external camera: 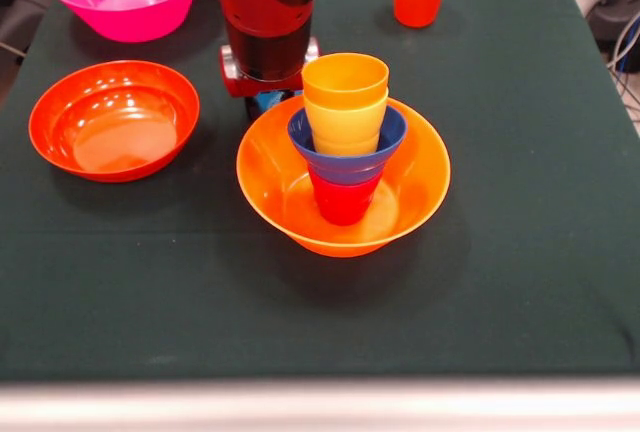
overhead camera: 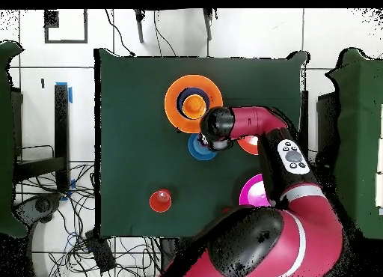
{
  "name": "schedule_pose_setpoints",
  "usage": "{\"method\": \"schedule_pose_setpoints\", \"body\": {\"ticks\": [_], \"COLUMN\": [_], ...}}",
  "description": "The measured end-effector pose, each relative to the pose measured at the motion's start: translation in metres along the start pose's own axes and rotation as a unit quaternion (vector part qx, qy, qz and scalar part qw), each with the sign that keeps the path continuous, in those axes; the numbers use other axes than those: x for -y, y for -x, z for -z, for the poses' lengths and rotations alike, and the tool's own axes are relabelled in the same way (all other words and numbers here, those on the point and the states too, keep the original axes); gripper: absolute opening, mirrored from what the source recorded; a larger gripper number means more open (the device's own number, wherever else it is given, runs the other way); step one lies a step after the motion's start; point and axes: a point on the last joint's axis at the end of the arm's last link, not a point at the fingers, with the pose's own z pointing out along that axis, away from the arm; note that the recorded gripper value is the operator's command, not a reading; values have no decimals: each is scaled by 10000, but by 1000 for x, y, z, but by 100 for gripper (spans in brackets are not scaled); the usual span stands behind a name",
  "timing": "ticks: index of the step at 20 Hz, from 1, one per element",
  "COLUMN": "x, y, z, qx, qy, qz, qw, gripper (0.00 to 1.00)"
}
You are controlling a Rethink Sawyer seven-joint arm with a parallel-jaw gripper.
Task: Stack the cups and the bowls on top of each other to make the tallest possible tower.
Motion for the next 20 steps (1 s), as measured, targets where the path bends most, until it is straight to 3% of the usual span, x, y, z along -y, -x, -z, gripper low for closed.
{"method": "schedule_pose_setpoints", "body": {"ticks": [4, 5, 6, 13, 20], "x": [1, 1, 0, 6, 20], "y": [-5, -8, -11, -26, -32], "z": [5, 10, 16, 50, 82], "qx": [-228, -372, -541, -1132, -1269], "qy": [90, 152, 219, 322, 364], "qz": [-68, -106, -142, -217, -284], "qw": [9997, 9991, 9982, 9928, 9908], "gripper": [0, 0, 0, 0, 0]}}
